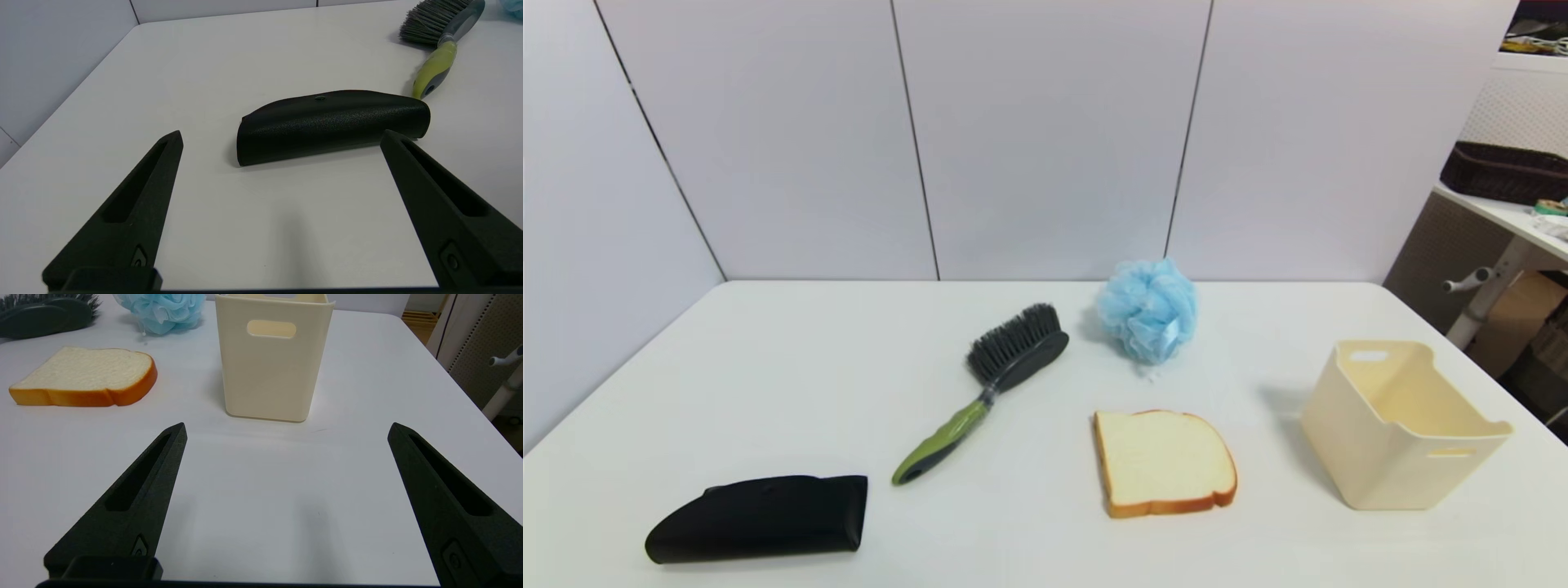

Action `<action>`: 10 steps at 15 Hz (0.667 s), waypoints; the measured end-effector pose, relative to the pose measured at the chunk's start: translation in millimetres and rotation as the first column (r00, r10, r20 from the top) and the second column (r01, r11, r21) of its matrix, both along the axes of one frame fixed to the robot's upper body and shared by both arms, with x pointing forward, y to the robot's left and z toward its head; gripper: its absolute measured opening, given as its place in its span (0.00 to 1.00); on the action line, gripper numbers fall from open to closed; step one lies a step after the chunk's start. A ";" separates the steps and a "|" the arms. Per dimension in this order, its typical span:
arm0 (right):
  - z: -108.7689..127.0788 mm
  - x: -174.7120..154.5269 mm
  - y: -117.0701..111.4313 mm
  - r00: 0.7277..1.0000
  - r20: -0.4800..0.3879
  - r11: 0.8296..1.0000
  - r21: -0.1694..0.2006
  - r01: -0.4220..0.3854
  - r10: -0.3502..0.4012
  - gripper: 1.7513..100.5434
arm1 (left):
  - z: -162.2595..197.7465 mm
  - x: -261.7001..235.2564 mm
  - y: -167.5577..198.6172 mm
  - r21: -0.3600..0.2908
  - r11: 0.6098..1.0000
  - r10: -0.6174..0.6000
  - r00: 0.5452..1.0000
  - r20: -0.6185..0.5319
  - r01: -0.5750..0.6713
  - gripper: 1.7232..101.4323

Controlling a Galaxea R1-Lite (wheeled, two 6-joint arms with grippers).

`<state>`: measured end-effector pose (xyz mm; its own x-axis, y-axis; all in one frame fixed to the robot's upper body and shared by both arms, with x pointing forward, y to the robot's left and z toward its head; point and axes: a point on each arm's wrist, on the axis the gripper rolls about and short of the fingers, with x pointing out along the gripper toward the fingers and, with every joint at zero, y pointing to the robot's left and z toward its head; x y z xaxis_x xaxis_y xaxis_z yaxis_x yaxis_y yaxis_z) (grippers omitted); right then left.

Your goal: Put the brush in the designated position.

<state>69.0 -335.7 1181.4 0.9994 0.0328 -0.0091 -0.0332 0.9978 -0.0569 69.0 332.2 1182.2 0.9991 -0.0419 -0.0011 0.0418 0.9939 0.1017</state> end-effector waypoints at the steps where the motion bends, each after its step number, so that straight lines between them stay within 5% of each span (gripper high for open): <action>1: 0.0 0.0 0.0 1.000 0.000 1.000 0.000 0.000 0.000 0.97 | 0.0 0.0 0.0 0.000 1.000 0.000 1.000 0.000 0.000 0.96; 10: 0.0 0.0 0.0 1.000 0.000 1.000 0.000 0.000 0.000 0.97 | 0.0 0.0 0.0 -0.004 1.000 0.001 1.000 -0.001 -0.001 0.96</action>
<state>69.0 -335.7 1181.4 0.9994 0.0332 -0.0096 -0.0337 0.9978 -0.0569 69.0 332.2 1182.2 0.9992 -0.0408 -0.0015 0.0408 0.9944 0.0974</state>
